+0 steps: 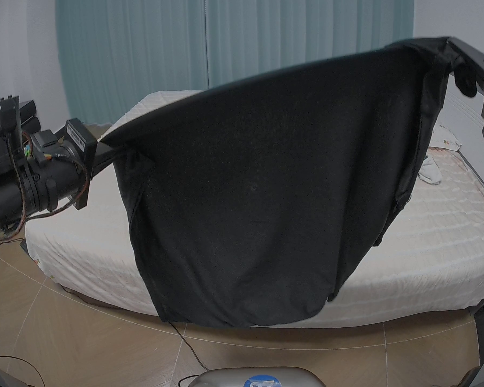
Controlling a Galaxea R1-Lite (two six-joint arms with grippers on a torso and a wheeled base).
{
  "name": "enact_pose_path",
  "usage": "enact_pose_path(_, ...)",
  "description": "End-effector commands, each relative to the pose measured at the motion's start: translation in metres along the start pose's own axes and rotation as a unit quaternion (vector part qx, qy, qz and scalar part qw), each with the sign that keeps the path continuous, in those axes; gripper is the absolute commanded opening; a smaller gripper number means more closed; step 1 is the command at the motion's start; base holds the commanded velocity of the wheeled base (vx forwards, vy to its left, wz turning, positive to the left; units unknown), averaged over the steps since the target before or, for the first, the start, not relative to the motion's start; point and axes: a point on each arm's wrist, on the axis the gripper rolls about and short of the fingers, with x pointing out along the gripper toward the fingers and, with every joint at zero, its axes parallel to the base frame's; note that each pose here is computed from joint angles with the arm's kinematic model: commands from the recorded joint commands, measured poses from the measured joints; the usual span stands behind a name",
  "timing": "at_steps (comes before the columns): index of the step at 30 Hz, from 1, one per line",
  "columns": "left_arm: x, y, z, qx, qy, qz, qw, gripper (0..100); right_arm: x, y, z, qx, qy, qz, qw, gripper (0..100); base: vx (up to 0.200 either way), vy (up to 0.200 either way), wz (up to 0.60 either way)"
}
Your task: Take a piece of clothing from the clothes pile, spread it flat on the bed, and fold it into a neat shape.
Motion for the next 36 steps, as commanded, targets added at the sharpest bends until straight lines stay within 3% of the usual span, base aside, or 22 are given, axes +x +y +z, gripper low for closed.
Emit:
enact_pose_path(1, 0.029, 0.000, 0.021, -0.007, -0.017, 0.028, 0.9994, 0, 0.071, -0.030, -0.020, -0.022, 0.029, -0.061, 0.9975, 0, 0.000, 0.000, 0.00)
enact_pose_path(7, 0.062, 0.020, 0.033, -0.015, -0.025, 0.061, 0.9977, 0, 0.115, -0.075, -0.060, -0.030, 0.061, -0.113, 0.9913, 0, 0.000, 0.000, 0.00)
enact_pose_path(13, 0.090, 0.035, 0.035, -0.020, -0.014, 0.079, 0.9966, 0, 0.136, -0.105, -0.078, -0.036, 0.039, -0.115, 0.9920, 0, 0.167, 0.000, 0.00)
enact_pose_path(29, 0.164, 0.067, 0.046, -0.026, -0.014, 0.100, 0.9946, 0, 0.156, -0.135, -0.091, -0.041, 0.025, -0.120, 0.9915, 0, 0.200, 0.000, 0.00)
enact_pose_path(36, 0.203, 0.100, 0.033, -0.027, 0.006, 0.126, 0.9917, 0, 0.171, -0.172, -0.122, -0.055, 0.042, -0.135, 0.9884, 0, 0.171, 0.000, 0.00)
